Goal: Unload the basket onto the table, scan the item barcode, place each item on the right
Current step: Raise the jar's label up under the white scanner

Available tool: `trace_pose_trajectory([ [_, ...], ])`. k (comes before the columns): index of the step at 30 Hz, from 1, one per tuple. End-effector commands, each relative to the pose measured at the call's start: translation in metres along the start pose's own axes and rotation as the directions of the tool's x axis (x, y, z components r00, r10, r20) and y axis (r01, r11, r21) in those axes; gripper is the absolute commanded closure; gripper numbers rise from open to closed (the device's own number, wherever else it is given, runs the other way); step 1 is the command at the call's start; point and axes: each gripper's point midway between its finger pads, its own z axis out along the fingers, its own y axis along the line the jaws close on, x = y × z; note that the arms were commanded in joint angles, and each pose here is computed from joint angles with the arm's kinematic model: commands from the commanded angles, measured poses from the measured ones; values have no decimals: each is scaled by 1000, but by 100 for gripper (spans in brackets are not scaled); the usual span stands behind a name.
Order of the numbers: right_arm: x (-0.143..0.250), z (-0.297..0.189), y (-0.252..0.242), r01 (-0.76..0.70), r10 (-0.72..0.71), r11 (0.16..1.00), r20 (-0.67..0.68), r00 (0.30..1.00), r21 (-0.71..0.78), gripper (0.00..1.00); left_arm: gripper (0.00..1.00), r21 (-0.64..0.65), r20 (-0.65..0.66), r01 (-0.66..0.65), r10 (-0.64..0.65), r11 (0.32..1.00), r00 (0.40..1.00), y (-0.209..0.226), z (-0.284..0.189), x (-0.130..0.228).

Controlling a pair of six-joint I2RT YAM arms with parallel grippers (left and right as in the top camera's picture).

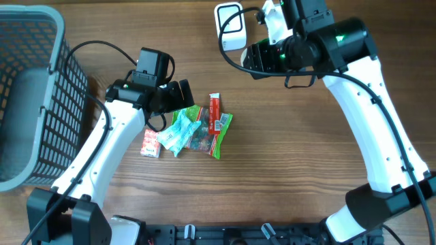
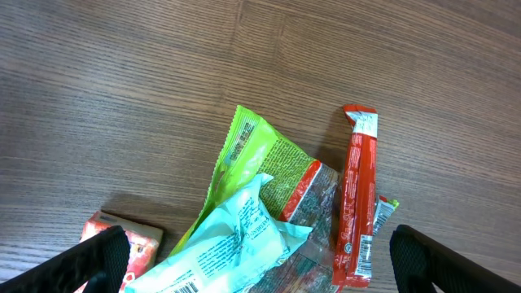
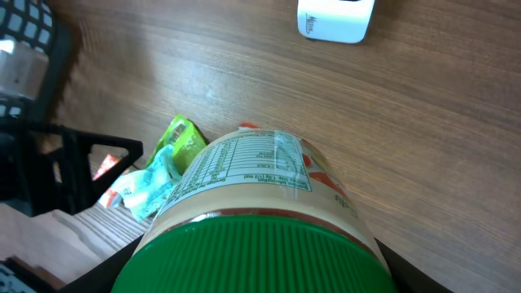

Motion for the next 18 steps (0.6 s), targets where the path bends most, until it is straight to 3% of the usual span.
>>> trace_pose_trajectory([
  [1,-20,-2,7,-15,16,1000,22,1000,-22,37,0,-6,21,-17,17,1000,1000,0,-4,-6],
  [6,-39,8,7,-25,25,999,8,1000,-21,38,0,-6,21,-17,17,1000,1000,0,-4,-6],
  [10,-43,26,5,-28,28,999,-6,1000,-22,48,0,-6,21,-17,17,1000,1000,0,-4,-6],
  [18,-82,40,-1,-26,26,1000,133,991,0,52,0,-6,21,-17,17,1000,1000,0,-4,-6],
])
